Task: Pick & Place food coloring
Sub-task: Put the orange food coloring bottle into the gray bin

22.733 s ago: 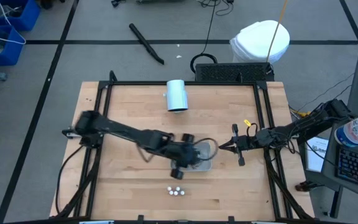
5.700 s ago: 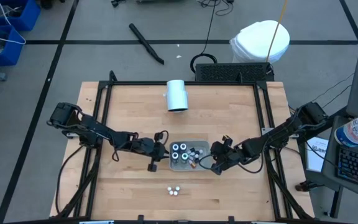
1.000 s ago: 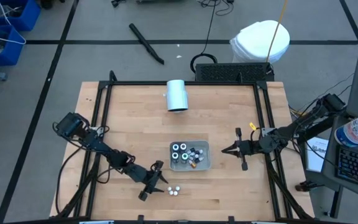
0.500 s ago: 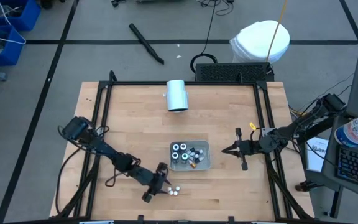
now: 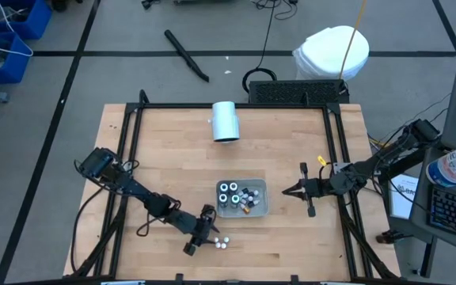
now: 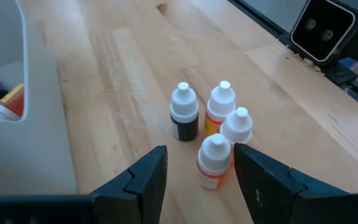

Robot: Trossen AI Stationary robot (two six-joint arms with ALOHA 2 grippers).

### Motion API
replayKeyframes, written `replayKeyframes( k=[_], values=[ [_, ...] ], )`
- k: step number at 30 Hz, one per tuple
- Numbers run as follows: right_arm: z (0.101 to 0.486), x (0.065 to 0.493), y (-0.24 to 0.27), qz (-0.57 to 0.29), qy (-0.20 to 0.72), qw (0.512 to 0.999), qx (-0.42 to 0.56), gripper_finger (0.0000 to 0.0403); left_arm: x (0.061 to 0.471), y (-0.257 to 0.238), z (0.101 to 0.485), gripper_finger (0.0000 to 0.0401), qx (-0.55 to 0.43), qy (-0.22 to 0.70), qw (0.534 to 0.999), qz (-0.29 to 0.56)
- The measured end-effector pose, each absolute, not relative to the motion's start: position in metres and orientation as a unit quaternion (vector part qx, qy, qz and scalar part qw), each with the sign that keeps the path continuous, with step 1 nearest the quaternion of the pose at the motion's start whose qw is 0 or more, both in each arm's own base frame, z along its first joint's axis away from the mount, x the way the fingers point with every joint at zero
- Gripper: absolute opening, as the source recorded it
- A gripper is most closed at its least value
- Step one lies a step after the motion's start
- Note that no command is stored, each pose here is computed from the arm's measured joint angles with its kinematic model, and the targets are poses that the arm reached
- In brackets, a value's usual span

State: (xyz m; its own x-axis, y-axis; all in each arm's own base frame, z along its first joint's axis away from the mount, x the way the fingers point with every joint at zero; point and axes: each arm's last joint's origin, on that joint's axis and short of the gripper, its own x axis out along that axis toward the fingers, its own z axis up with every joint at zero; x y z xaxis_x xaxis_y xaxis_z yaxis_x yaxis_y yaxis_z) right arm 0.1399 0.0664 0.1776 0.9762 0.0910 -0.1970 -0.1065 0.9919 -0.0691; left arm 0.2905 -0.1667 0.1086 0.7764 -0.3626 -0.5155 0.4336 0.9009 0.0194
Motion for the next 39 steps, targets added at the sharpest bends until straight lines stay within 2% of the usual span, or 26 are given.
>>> replayKeyframes(
  k=[17, 31, 35, 39],
  values=[
    [0.1776, 0.1399, 0.0664, 0.05, 0.097, 0.993, -0.04, 0.0, 0.2911, -0.1663, 0.1091, 0.0188, 0.069, 0.256, 0.941, -0.211],
    [0.1776, 0.1399, 0.0664, 0.05, 0.097, 0.993, -0.04, 0.0, 0.2916, -0.1663, 0.1099, 0.0077, 0.077, 0.249, 0.942, -0.213],
    [0.1776, 0.1399, 0.0664, 0.05, 0.097, 0.993, -0.04, 0.0, 0.2925, -0.1667, 0.1118, 0.006, 0.086, 0.237, 0.943, -0.217],
    [0.1776, 0.1399, 0.0664, 0.05, 0.097, 0.993, -0.04, 0.0, 0.2932, -0.1671, 0.1133, 0.0059, 0.097, 0.225, 0.944, -0.22]
  ],
)
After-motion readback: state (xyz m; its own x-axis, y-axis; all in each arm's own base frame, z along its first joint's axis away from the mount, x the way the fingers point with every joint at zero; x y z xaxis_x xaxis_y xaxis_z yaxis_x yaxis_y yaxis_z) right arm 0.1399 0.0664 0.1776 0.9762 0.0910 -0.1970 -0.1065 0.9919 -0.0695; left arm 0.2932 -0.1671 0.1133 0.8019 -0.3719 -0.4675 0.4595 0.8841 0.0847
